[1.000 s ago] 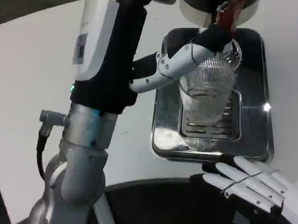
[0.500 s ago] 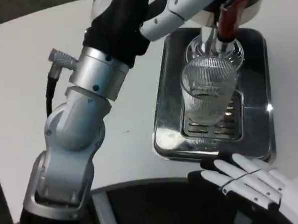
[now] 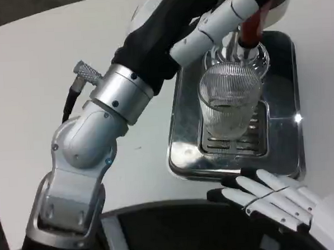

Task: Grasp the cup under the faucet to collect the drink, then remove the cup.

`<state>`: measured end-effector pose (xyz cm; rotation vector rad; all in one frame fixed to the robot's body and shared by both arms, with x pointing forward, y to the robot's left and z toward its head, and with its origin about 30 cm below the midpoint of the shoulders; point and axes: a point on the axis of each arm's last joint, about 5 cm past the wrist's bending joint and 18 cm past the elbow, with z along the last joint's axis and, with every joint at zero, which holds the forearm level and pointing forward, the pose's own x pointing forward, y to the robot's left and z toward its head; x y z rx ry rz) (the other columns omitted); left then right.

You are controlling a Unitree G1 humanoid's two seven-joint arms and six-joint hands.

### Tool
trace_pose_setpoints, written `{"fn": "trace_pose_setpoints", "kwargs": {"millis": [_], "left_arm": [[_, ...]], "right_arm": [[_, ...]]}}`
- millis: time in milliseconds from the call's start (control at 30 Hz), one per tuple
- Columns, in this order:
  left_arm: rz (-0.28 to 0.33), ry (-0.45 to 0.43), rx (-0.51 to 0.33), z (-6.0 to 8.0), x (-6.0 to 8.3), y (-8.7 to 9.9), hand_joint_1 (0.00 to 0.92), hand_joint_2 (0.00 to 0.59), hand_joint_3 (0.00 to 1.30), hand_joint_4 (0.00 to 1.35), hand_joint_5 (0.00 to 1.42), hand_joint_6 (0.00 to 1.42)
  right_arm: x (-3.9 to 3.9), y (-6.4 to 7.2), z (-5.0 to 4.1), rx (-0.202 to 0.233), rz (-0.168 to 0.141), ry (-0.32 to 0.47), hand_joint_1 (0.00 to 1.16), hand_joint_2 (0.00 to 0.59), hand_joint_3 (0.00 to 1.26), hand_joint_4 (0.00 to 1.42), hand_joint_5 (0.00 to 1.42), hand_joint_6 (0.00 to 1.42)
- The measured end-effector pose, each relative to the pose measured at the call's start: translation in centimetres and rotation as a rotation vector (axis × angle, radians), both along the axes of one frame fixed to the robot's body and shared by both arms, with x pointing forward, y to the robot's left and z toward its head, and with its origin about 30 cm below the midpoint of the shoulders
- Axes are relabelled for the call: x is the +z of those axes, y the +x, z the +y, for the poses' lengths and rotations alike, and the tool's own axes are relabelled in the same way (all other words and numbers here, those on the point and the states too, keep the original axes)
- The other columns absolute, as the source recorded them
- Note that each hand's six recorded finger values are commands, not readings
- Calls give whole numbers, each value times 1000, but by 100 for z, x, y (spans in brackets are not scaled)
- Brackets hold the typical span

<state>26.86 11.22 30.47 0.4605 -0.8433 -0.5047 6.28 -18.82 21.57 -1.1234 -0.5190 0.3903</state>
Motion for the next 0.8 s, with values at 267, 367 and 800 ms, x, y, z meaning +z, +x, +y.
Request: {"fn": "trace_pose_setpoints", "kwargs": {"millis": [267, 367, 800], "left_arm": [[53, 54, -6, 65, -20, 37, 0, 109, 259, 220, 326, 395], [106, 89, -4, 101, -54, 86, 0, 109, 238, 183, 288, 353], [170, 139, -64, 112, -21, 217, 0, 109, 209, 124, 229, 264]], "right_arm": [[0, 32, 24, 8, -6, 2, 461, 404, 165, 86, 37, 79], [-2, 39, 28, 6, -4, 3, 461, 404, 165, 86, 37, 79], [-7, 46, 35, 4, 2, 0, 461, 404, 165, 86, 37, 79]]}}
